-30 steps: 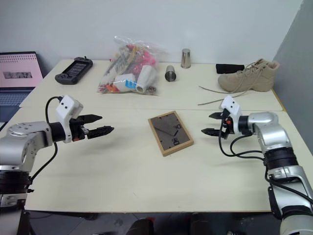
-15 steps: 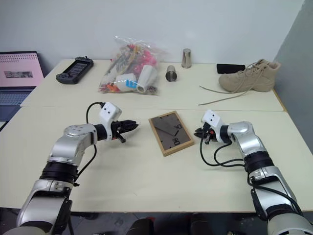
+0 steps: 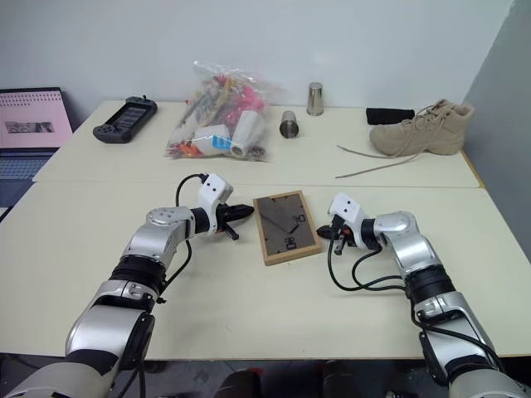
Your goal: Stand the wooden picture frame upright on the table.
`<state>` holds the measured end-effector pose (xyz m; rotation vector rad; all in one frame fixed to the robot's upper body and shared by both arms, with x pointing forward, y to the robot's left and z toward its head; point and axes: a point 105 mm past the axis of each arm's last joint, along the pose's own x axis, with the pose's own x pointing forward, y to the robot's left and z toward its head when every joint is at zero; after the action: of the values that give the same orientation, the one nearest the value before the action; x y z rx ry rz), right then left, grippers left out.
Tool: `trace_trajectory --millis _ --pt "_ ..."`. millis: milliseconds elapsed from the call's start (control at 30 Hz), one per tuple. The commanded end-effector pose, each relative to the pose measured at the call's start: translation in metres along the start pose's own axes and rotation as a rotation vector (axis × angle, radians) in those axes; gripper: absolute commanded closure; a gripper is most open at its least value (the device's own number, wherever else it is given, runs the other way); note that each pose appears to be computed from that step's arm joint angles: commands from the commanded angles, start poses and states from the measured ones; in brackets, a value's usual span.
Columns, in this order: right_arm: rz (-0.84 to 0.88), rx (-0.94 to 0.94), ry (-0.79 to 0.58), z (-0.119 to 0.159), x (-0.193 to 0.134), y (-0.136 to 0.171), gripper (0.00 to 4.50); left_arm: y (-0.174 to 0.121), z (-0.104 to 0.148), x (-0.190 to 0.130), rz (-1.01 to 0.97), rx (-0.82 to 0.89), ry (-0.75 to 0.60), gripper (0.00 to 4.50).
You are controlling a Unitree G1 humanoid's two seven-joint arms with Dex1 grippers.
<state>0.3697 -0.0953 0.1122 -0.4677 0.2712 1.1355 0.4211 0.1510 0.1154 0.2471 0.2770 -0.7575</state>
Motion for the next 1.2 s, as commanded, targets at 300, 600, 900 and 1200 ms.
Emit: trace_trajectory --millis 300,600,900,1200 --pt "0.039 -0.028 -0.029 0.015 -0.003 0.011 4.50 0.001 0.015 0.003 -0.014 0.066 0.000 4.47" --pt "-0.080 0.015 -0.080 0.021 0.003 -0.004 4.50 -0.004 -0.005 -0.028 -0.055 0.134 0.066 4.47" --pt "0.004 0.045 -0.108 0.025 0.006 0.017 4.50 -0.057 0.005 -0.036 -0.213 0.123 0.029 4.47" --pt "0.133 0.078 -0.123 0.028 -0.007 0.040 4.50 -0.077 0.004 -0.049 -0.292 0.152 0.072 4.47"
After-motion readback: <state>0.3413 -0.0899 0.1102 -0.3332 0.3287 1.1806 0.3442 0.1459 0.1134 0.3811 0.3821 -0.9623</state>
